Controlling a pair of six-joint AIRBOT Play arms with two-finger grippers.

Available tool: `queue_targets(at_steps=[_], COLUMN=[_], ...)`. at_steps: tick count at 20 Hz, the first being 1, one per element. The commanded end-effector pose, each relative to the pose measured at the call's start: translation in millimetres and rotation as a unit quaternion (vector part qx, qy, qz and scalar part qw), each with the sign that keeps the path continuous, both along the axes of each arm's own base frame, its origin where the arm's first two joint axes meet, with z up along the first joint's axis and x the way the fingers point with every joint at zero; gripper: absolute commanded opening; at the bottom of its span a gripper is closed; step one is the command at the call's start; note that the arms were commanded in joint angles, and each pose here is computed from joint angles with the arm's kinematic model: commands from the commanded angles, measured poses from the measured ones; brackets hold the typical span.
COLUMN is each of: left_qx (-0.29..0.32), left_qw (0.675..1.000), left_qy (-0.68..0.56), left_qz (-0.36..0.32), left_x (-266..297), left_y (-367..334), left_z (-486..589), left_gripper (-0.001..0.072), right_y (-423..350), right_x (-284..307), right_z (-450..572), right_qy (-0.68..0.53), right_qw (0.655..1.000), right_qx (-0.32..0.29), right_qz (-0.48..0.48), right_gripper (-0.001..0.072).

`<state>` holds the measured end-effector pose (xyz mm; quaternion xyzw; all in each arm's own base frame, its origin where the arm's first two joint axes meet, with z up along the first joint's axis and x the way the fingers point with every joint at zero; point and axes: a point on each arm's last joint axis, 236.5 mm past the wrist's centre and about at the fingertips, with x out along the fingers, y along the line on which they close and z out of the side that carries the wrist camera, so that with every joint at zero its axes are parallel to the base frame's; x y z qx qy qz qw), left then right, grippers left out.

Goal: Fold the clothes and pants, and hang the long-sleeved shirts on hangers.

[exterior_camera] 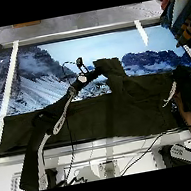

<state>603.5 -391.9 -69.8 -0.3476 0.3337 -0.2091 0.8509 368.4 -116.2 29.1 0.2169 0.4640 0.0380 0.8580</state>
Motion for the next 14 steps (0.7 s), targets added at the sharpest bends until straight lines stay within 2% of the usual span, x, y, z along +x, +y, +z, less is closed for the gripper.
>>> queue_targets(at_steps=[1,4,8,11,14], left_qx=[-0.005,-0.001,0.107,0.195,0.268], left_qw=[1.000,0.999,0.986,0.958,0.926], left_qy=[-0.017,-0.034,-0.120,-0.181,-0.235], left_qz=[0.025,0.022,-0.052,-0.103,-0.121], left_x=[15,19,11,3,1], left_y=[10,13,11,16,36], left_z=[9,25,61,96,145], left_gripper=[0.0022,0.0021,0.0020,0.0020,0.0020], right_y=[-1,-2,-3,-5,-12], right_x=[0,1,0,2,11], right_z=[1,1,0,1,6], right_qy=[-0.001,-0.002,-0.001,-0.004,-0.025], right_qw=[1.000,1.000,1.000,1.000,0.999], right_qx=[-0.001,-0.003,-0.006,-0.008,-0.014], right_qz=[-0.001,-0.002,-0.002,-0.005,-0.023], right_gripper=[0.0035,0.0035,0.0035,0.0035,0.0035])
